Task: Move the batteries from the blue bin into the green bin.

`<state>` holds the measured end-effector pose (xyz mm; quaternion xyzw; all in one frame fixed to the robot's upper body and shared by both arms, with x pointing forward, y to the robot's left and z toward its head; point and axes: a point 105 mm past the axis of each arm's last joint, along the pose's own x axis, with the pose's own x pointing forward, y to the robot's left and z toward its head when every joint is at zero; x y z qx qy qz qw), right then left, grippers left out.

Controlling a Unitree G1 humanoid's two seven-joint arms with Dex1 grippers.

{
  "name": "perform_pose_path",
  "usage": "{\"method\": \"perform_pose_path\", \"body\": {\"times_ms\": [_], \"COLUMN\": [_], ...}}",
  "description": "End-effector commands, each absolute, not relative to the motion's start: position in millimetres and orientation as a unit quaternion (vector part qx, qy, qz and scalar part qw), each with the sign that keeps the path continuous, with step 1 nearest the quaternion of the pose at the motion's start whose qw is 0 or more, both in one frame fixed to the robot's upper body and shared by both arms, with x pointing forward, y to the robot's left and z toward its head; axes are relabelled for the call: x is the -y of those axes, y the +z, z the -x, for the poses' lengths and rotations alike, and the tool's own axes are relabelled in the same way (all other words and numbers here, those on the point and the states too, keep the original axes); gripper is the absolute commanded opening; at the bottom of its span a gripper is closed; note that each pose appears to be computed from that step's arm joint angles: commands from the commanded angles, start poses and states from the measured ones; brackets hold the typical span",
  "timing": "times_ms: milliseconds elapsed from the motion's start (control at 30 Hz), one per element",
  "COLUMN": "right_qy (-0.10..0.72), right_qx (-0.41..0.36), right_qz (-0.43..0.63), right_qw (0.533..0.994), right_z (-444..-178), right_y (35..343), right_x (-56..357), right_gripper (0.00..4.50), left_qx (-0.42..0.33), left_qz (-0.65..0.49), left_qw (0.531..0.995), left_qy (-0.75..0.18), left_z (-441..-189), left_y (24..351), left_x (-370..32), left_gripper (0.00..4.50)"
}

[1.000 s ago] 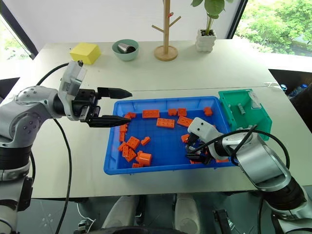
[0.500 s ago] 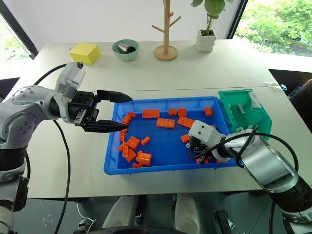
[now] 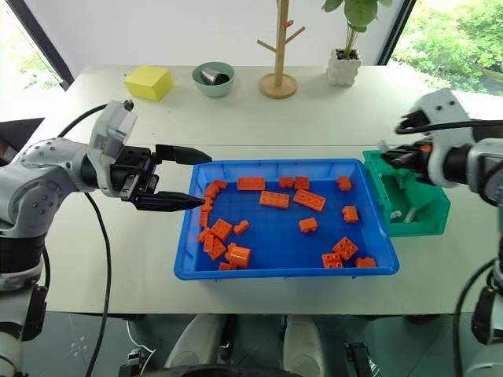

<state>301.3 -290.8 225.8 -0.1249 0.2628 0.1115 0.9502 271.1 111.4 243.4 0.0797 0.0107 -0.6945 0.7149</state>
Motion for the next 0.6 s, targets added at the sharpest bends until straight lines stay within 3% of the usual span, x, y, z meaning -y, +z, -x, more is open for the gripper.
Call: {"method": "perform_pose_path", "body": {"times_ms": [33,100,300,500,600], "right_qy": [0.096,0.093,0.054,0.151,0.232], "right_qx": [-0.258,-0.265,-0.25,-0.155,-0.147], "right_qz": [0.131,0.117,0.131,0.13,0.159], "right_qw": [0.953,0.953,0.958,0.968,0.948], "right_z": [-298,-299,-301,-286,-261], "right_y": [220,208,198,234,231], "right_x": [304,307,325,314,303], "right_gripper": [0.27,0.27,2.96,2.96,2.96], "left_qx": [0.011,0.012,0.015,0.008,0.004], "left_qz": [-0.096,-0.095,-0.095,-0.097,-0.09], "left_qw": [0.708,0.707,0.705,0.717,0.733], "left_qy": [-0.7,-0.701,-0.702,-0.69,-0.674], "left_z": [-270,-271,-270,-271,-276], "left_y": [253,252,252,248,247], "left_x": [-108,-107,-106,-115,-124], "left_gripper": [4.5,4.5,4.5,4.5,4.5]}}
